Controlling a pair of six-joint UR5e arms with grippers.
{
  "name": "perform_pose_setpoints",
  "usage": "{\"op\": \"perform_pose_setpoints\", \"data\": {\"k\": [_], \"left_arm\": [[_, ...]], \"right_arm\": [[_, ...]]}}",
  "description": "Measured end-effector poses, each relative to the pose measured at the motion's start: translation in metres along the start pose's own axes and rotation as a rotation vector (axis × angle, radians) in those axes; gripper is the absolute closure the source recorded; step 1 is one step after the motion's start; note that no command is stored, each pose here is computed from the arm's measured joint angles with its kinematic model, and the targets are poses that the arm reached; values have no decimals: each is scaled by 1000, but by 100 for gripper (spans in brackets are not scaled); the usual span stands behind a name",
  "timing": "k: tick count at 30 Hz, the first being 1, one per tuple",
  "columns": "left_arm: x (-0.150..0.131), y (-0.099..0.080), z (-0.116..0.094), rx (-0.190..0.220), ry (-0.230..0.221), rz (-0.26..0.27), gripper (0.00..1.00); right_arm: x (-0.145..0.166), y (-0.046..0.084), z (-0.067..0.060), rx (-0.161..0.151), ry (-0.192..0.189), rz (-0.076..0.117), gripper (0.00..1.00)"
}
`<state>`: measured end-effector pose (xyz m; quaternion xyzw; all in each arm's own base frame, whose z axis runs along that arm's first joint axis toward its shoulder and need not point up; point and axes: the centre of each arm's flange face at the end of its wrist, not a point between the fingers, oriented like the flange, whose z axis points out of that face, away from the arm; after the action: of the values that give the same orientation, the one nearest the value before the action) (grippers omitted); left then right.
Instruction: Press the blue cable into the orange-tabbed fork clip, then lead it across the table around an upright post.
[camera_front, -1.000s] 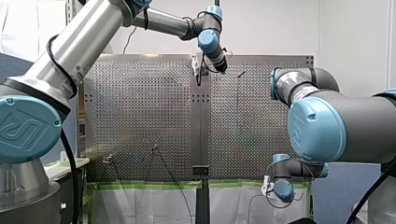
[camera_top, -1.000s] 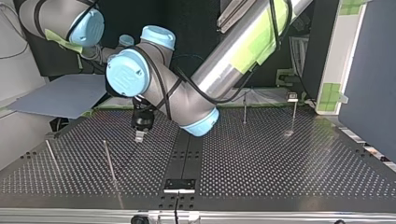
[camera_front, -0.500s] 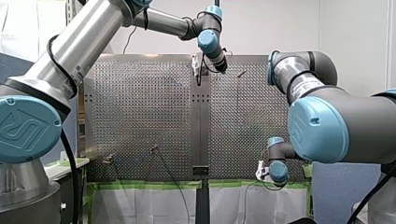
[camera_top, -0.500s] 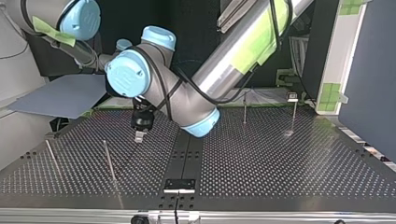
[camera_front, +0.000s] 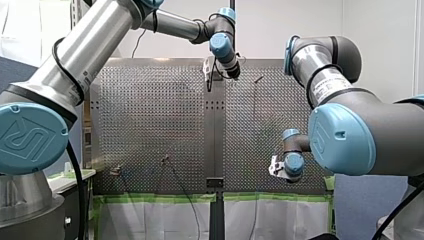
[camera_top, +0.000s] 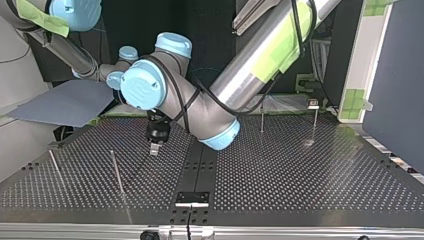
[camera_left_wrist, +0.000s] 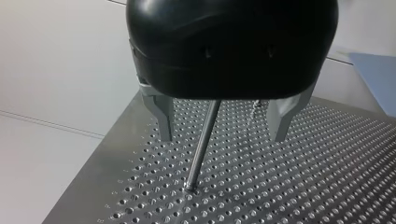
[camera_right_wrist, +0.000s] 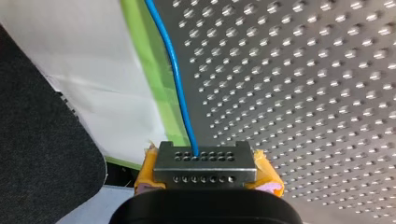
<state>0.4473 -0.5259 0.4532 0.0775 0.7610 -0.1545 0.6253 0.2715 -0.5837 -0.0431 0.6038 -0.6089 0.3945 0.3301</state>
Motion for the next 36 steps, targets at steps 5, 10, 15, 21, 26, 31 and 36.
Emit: {"op": "perform_pose_setpoints", "data": {"k": [5, 10, 15, 21, 26, 31, 36], "left_arm": [[0, 2, 0, -7, 7, 37, 2], [1, 3, -2, -9, 19, 80, 2], [2, 0, -3, -2, 23, 97, 2], [3, -4, -6, 7, 26, 101, 2], [4, -8, -9, 11, 28, 104, 2], [6, -10, -14, 4, 44, 113, 2], [9, -12, -23, -24, 72, 126, 2]], "right_arm": [[25, -5, -10, 21, 5, 11, 100], [53, -11, -16, 46, 37, 22, 100], [82, -16, -23, 70, 70, 25, 100], [118, -19, -32, 98, 100, 31, 100], [146, -23, -43, 131, 123, 31, 100], [170, -29, -57, 159, 150, 26, 100], [192, -35, -72, 176, 171, 21, 100]]}}
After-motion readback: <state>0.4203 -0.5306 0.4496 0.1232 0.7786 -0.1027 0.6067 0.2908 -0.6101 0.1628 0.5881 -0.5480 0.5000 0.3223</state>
